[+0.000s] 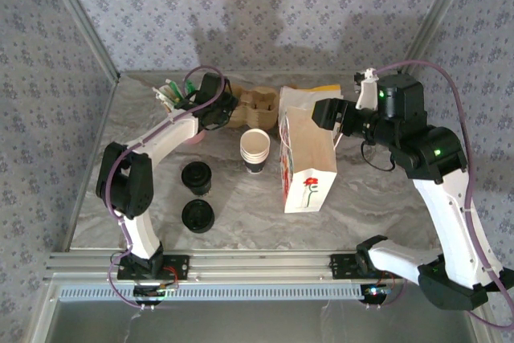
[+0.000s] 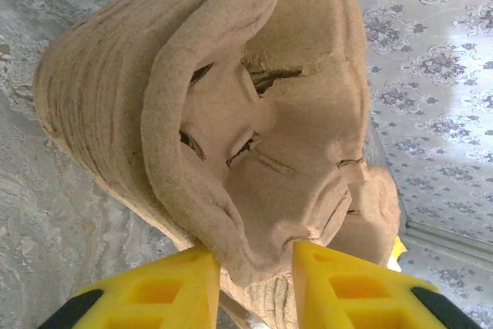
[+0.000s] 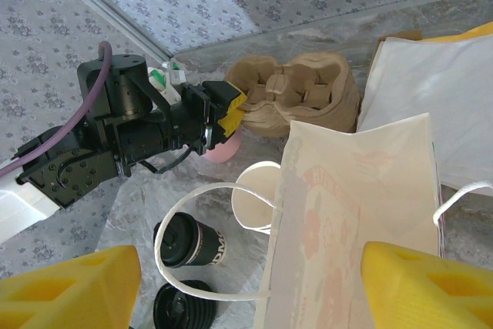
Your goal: Pack the takeout coffee
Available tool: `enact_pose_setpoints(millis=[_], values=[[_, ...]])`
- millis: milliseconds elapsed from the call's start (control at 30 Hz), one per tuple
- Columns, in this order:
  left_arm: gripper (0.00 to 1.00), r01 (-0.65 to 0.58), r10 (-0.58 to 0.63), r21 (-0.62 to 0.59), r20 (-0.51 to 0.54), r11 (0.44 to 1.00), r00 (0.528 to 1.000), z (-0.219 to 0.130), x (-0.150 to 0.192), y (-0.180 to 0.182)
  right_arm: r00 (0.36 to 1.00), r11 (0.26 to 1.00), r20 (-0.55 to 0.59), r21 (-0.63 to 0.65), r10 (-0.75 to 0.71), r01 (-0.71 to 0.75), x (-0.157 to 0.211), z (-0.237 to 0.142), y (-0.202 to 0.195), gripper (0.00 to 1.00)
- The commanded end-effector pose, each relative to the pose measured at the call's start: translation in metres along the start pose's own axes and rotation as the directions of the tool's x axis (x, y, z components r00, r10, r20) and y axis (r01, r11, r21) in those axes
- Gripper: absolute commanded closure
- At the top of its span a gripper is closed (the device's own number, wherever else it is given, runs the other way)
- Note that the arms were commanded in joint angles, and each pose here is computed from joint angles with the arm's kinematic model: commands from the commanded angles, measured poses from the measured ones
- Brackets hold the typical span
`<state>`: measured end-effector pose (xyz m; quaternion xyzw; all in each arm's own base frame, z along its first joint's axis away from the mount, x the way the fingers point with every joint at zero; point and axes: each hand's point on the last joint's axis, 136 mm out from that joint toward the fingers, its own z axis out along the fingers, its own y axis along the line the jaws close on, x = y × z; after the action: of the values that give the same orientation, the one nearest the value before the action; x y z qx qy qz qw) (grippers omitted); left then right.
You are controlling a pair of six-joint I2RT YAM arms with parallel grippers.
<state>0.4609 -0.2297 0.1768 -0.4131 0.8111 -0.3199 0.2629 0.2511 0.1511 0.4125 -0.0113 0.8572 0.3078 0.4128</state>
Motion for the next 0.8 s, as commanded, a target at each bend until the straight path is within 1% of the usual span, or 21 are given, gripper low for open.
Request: enact_pose_setpoints(millis=[0, 200, 400, 700, 767], values=[[0.73, 0.020, -0.020, 0.041, 0.004, 0.999, 1.000, -0.0008, -0.0049, -0.0177, 1.000, 1.000, 0.018, -0.020, 0.012, -0.012, -0.0024, -0.0060, 0.0034, 0.23], [0.80, 0.038, -0.038, 0.045, 0.000, 0.998, 0.999, 0.0032, -0.0039, -0.0172, 1.000, 1.000, 0.019, -0.020, 0.012, -0.011, -0.0023, -0.0055, 0.0033, 0.23], [0.83, 0.041, -0.042, 0.046, 0.004, 0.998, 0.999, 0.0031, -0.0047, -0.0183, 1.000, 1.000, 0.019, -0.021, 0.013, -0.013, -0.0009, -0.0064, 0.0026, 0.23], [0.89, 0.039, -0.039, 0.052, 0.014, 0.998, 0.999, -0.0016, -0.0073, -0.0220, 1.000, 1.000, 0.024, -0.026, 0.010, -0.009, -0.0015, -0.0106, 0.0046, 0.23], [0.93, 0.029, -0.030, 0.059, 0.014, 0.998, 0.999, -0.0029, -0.0077, -0.0256, 1.000, 1.000, 0.024, -0.026, 0.010, -0.009, -0.0019, -0.0115, 0.0048, 0.23]])
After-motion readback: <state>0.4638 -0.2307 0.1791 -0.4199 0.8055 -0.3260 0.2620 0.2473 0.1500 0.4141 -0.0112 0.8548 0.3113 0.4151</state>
